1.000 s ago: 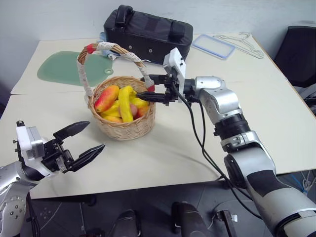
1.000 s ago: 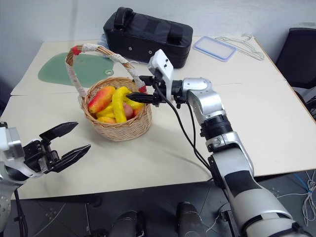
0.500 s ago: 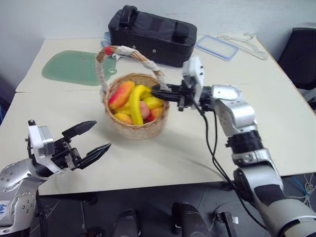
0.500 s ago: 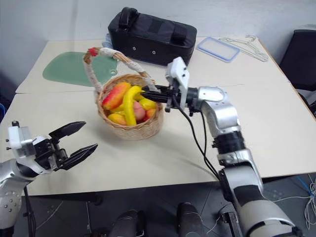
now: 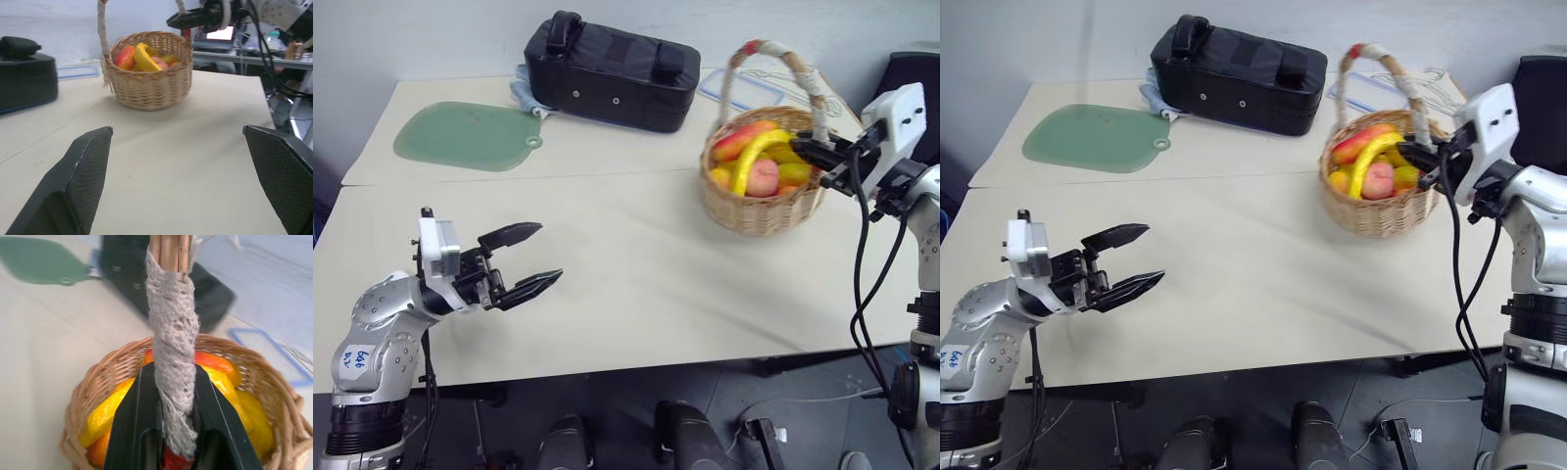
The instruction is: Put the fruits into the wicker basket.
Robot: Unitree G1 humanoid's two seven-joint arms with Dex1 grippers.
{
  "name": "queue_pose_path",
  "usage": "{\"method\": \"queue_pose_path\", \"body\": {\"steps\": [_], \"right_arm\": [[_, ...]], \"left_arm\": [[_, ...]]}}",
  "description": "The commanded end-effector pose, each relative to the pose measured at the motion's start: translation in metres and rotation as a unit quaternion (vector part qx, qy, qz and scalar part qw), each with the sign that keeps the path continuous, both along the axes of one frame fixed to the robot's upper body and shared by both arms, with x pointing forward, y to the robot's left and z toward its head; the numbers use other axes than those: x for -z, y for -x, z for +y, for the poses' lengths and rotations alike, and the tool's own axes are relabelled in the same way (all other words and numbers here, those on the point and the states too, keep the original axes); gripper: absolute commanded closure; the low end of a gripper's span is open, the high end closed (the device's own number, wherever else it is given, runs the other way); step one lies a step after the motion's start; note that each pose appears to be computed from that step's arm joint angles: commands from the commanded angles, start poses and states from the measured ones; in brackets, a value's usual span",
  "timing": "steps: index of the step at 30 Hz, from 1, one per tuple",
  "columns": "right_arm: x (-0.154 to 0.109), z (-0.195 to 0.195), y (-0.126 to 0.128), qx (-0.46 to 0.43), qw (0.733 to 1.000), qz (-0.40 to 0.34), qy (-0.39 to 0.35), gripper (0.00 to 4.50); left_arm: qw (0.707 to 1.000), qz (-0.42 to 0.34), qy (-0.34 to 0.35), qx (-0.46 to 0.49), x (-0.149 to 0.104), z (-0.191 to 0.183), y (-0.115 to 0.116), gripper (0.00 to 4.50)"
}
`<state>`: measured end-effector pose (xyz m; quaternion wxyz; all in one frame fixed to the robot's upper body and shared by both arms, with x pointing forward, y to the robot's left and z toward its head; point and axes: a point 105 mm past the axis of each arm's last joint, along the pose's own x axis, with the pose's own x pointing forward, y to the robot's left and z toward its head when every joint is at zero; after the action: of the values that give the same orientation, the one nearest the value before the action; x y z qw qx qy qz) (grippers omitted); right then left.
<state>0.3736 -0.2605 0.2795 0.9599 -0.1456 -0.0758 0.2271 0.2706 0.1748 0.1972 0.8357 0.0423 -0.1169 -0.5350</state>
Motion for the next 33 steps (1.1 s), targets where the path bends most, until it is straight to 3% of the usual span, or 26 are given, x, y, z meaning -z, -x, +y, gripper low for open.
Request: {"method": "queue_pose_path", "body": {"steps": [1,5,11,15,18,24,26,29,33], "right_arm": [[-0.001,-0.015,-0.006,0.057,0.998,-0.021,0.008,4.29],[0.008,-0.02,-0.006,0.066,0.997,-0.02,-0.022,4.29],[0.028,-0.028,0.003,0.065,0.998,0.007,-0.015,2.36],[-0.008,-0.03,0.026,0.051,0.993,-0.105,-0.033,1.02],[-0.014,-0.03,0.042,0.03,0.993,-0.118,-0.012,0.03],[0.002,-0.04,0.076,0.001,0.99,-0.086,0.114,0.03],[0.008,-0.04,0.085,-0.009,0.989,-0.074,0.124,0.03],[0.04,-0.032,0.104,-0.059,0.982,-0.01,0.181,0.03],[0.082,-0.001,0.122,-0.159,0.974,0.102,0.127,0.03]], "left_arm": [[1.0,-0.013,-0.004,0.002,-0.002,-0.001,-0.005,0.0],[1.0,-0.015,0.002,0.008,-0.003,-0.005,-0.007,0.0],[1.0,-0.005,-0.007,0.023,0.005,-0.009,-0.006,0.0],[1.0,-0.007,0.0,0.011,0.005,-0.005,-0.009,0.0],[1.0,0.001,0.003,0.008,0.005,-0.004,-0.004,0.0],[1.0,-0.005,-0.029,-0.002,0.006,0.01,-0.001,0.0],[0.999,-0.002,-0.042,-0.005,0.007,0.016,-0.001,0.0],[0.997,0.017,-0.07,-0.02,0.016,0.031,0.003,0.0],[0.992,0.063,-0.1,-0.051,0.042,0.047,0.013,0.0]]}}
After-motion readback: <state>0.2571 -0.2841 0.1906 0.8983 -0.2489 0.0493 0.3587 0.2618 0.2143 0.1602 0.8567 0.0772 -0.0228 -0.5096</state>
